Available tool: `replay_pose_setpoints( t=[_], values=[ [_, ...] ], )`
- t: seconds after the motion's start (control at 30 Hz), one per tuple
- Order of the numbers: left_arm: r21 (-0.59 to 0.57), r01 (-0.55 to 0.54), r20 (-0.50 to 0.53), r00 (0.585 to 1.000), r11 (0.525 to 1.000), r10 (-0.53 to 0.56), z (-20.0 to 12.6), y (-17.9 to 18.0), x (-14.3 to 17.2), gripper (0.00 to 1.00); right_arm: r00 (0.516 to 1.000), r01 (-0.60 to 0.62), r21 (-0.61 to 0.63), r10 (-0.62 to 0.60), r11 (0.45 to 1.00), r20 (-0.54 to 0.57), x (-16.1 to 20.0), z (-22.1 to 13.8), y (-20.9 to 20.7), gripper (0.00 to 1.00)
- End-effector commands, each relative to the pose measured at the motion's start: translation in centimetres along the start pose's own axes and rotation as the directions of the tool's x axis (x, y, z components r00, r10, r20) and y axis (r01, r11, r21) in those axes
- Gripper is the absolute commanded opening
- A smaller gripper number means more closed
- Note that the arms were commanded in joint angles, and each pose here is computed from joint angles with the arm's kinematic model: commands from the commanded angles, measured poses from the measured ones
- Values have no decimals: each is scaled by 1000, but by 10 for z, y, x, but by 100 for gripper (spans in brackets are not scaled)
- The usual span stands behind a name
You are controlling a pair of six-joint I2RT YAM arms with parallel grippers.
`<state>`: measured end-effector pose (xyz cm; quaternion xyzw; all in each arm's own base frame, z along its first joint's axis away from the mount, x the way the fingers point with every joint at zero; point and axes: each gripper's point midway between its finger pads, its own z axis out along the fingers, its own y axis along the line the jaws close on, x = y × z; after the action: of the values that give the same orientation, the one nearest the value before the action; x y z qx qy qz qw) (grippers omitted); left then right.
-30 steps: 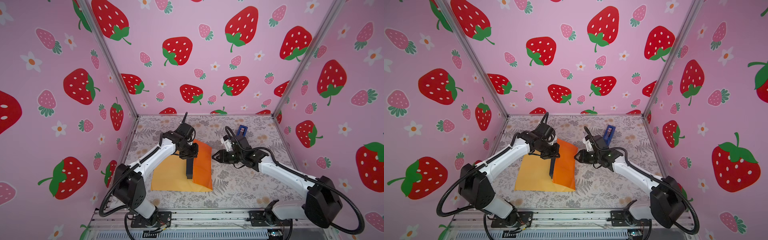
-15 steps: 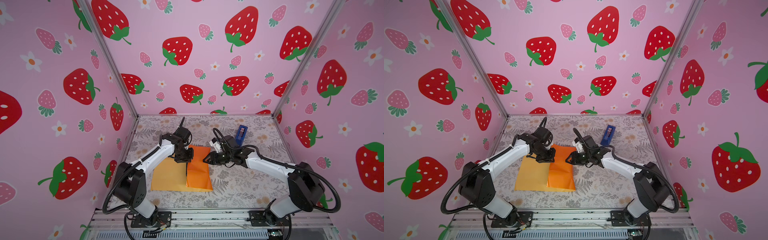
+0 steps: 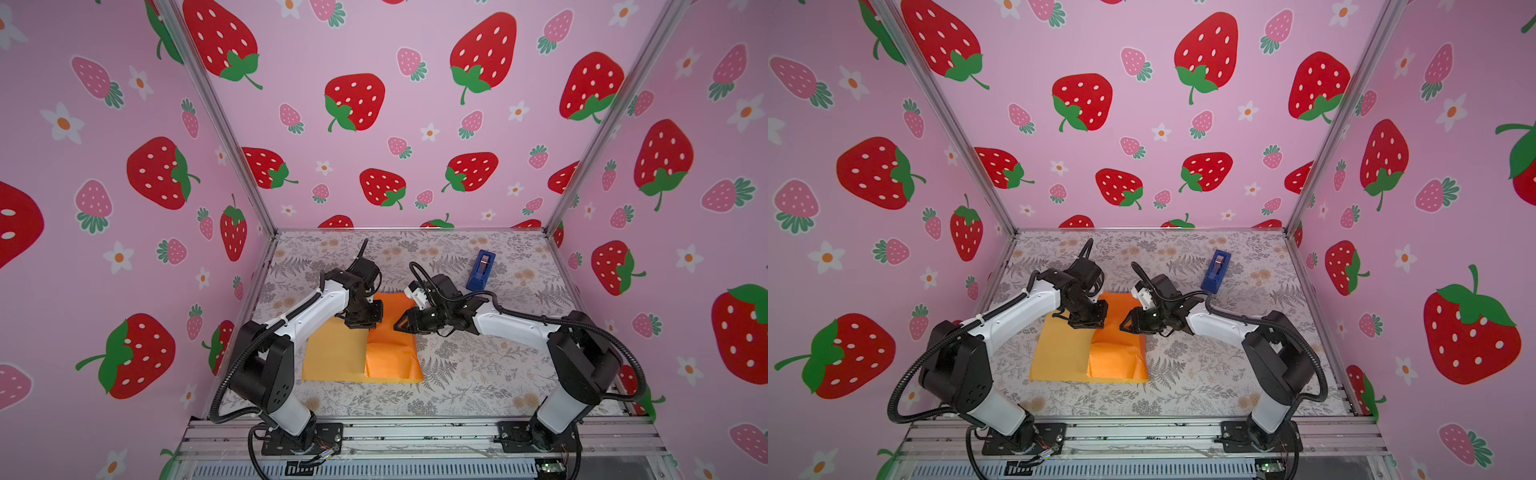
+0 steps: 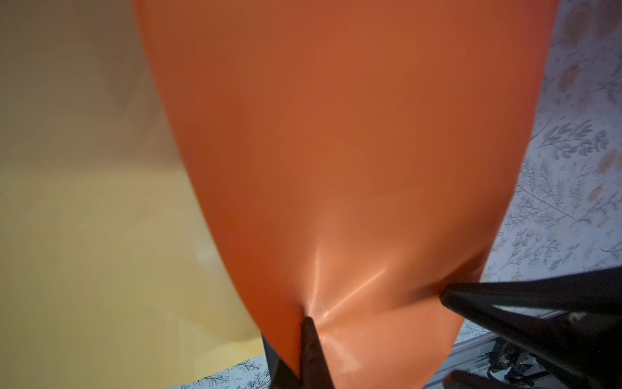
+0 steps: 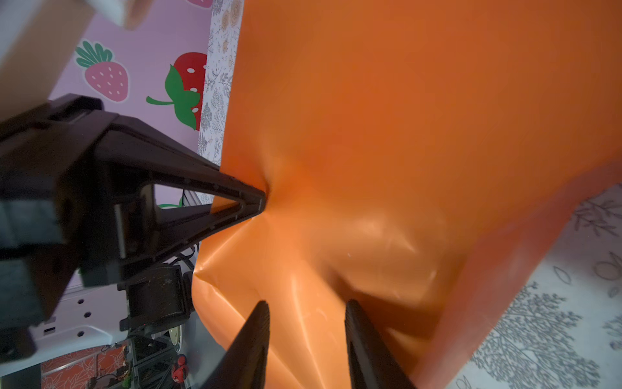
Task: Wrap a gift box in wrapping paper
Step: First fold the wrapping paper around the gift box, then smooth out the wrapping paper on the gift box.
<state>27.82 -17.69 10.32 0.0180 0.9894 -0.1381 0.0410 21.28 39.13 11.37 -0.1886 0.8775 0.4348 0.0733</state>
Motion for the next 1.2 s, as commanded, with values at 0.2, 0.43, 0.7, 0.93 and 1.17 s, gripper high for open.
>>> replay_pose_setpoints(
  t=[0.2,0.43,0.7,0.93,1.17],
  values=[
    [-138,0,48,999,990,6,-23,27,-3,30,999,-24,25,25,999,-29,6,13,-12,40],
    [-58,14,63,998,998,-10,-31,21,-2,48,999,-23,30,24,999,-35,9,13,-14,40],
    [53,68,-11,998,996,-67,8,17,7,54,999,-24,28,25,999,-39,11,13,-14,40],
    [73,72,-32,997,995,-70,26,19,5,48,999,-16,20,17,1000,-30,7,9,-8,40],
    [174,71,-68,996,982,-60,35,3,8,38,994,-12,54,6,998,111,-24,-31,-1,43]
  ],
)
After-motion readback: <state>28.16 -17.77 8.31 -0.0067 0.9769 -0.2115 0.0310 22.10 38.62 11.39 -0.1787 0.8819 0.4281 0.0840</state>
